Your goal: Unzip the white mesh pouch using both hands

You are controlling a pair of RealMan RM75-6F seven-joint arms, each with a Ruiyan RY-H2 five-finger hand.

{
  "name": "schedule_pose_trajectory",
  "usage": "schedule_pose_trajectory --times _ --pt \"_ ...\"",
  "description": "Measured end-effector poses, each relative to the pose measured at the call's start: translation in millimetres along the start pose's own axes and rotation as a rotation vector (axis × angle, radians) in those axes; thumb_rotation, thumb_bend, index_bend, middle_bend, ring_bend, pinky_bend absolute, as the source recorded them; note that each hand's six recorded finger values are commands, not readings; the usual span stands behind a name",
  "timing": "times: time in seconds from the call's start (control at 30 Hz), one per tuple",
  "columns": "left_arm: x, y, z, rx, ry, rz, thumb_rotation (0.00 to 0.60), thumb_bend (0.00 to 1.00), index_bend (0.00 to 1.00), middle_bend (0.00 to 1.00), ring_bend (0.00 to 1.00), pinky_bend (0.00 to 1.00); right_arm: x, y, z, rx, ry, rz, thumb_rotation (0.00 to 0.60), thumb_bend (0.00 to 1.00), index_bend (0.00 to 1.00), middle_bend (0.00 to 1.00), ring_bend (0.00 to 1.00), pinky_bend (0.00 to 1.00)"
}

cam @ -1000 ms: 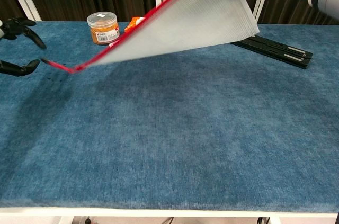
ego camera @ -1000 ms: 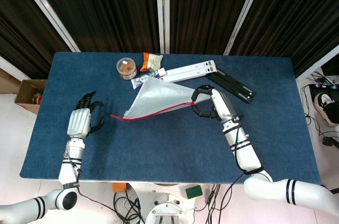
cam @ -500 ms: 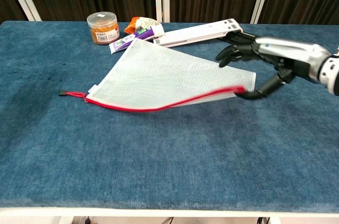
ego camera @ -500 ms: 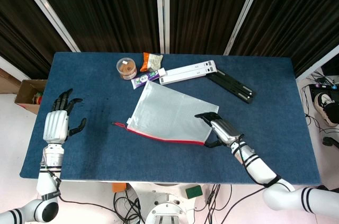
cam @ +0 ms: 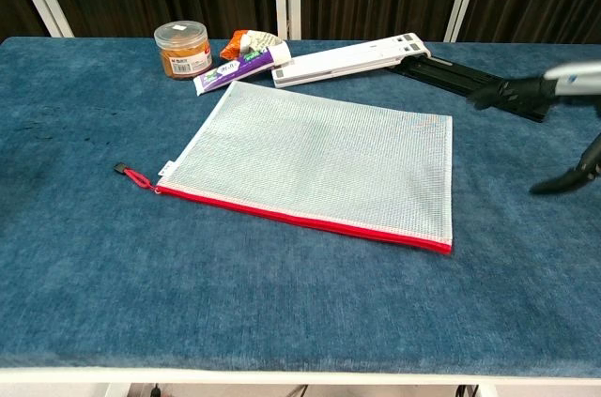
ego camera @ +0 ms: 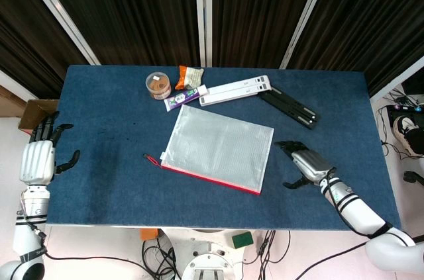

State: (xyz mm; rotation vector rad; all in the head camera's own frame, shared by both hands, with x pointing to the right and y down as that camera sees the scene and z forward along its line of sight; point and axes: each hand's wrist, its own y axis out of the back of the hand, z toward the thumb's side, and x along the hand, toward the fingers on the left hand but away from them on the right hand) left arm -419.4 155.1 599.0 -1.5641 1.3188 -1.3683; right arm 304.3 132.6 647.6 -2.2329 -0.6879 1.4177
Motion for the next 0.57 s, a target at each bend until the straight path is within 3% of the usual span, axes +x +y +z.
schedule_pose_trajectory --times 0.2,0.3,0.43,0.57 --pt "-17 21 -19 0.101 -0.033 -0.007 0.600 0.28 0.29 0.04 0.00 0.11 37 47 -31 0.108 -0.054 -0.322 0.600 0.30 0.07 0.21 0.04 0.11" --pt "-34 28 -30 0.120 -0.027 -0.043 0.600 0.28 0.29 0.04 0.00 0.11 70 56 -53 0.150 -0.121 -0.430 0.600 0.30 0.07 0.20 0.04 0.11" --pt "-61 30 -42 0.130 0.008 -0.083 0.600 0.28 0.29 0.04 0.00 0.11 108 54 -76 0.176 -0.194 -0.500 0.600 0.30 0.07 0.20 0.04 0.11" --pt "-85 35 -46 0.121 0.042 -0.066 0.600 0.28 0.29 0.04 0.00 0.11 133 46 -88 0.150 -0.222 -0.541 0.600 0.30 0.07 0.20 0.04 0.11"
